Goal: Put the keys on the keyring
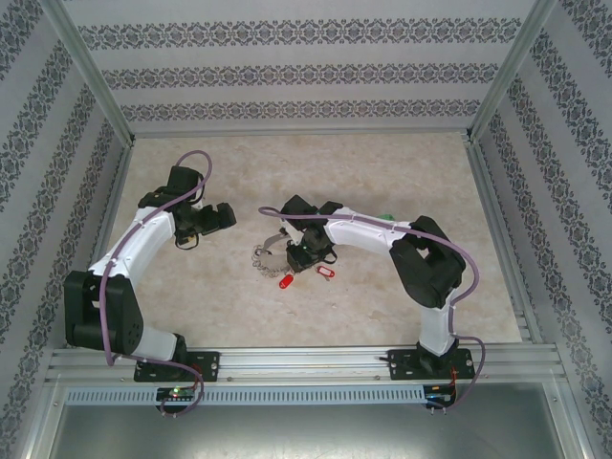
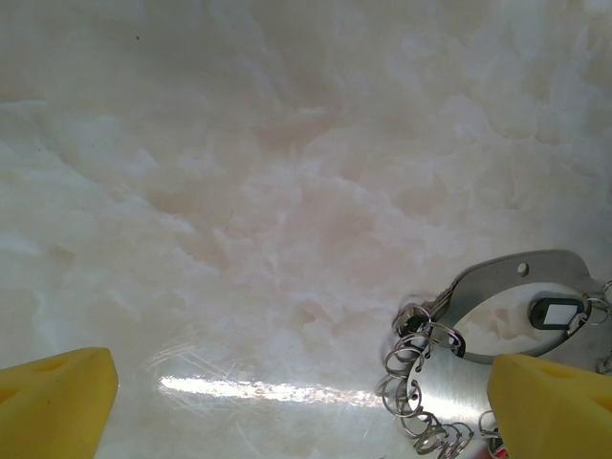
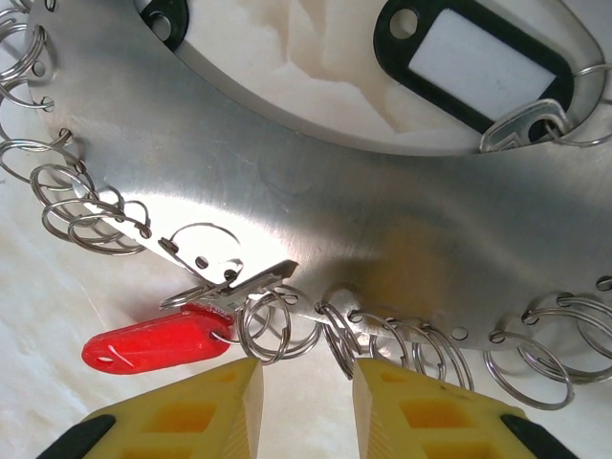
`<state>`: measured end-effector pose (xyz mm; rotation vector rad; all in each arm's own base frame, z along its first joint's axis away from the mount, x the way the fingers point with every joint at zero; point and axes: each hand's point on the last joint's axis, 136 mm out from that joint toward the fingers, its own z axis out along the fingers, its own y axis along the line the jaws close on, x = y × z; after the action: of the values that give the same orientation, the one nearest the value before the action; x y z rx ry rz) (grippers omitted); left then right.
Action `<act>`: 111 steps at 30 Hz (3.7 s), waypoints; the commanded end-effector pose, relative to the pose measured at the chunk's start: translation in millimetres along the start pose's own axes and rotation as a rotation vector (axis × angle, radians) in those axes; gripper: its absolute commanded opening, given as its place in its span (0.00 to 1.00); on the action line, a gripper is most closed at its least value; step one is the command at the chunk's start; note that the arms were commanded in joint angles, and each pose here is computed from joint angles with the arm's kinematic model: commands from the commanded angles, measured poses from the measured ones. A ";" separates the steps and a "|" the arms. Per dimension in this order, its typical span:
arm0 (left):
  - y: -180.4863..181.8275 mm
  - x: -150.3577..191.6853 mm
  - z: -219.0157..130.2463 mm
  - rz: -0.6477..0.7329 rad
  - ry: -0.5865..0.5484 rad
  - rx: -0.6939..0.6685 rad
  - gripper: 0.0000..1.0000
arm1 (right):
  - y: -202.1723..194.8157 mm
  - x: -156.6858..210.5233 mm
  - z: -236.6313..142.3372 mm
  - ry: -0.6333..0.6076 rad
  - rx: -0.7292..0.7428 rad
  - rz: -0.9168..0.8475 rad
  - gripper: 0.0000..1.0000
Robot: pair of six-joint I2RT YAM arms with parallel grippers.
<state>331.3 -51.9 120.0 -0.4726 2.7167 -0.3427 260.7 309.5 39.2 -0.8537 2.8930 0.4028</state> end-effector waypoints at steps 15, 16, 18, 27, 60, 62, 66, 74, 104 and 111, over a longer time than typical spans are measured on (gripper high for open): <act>-11.4 6.2 8.0 -0.010 0.035 0.077 1.00 | -7.2 10.4 13.0 0.042 -0.023 0.052 0.28; -11.7 6.4 8.1 -0.009 0.038 0.078 1.00 | -6.5 8.8 13.3 0.039 -0.025 0.051 0.27; -11.9 6.1 7.6 -0.007 0.038 0.078 1.00 | -5.0 6.1 12.8 0.033 -0.025 0.047 0.27; -12.9 9.4 10.7 -0.005 0.056 0.087 1.00 | -12.9 0.0 11.0 0.020 0.048 0.026 0.27; -15.6 9.8 12.0 -0.004 0.073 0.098 1.00 | -10.2 -2.6 27.3 0.018 0.048 0.001 0.18; -16.5 9.1 10.5 0.000 0.070 0.100 1.00 | -11.7 -1.5 28.7 0.017 0.055 0.004 0.14; -19.8 5.3 4.4 0.010 0.055 0.112 1.00 | -14.4 -4.0 21.3 -0.022 0.067 0.005 0.00; -70.8 -29.9 -31.1 0.098 -0.077 0.345 1.00 | 4.2 -26.8 -21.2 -0.174 -0.033 -0.055 0.00; -202.6 20.1 -103.6 1.023 -0.427 1.067 1.00 | 2.3 -52.6 -151.9 -0.715 -0.248 -0.579 0.00; -198.7 62.4 -84.3 1.313 -0.384 1.022 0.84 | 1.7 -45.5 -173.6 -0.785 -0.234 -0.702 0.00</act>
<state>319.1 -236.9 240.0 1.0428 1.7193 -1.0161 299.0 281.6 181.0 -1.2307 1.9267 0.7512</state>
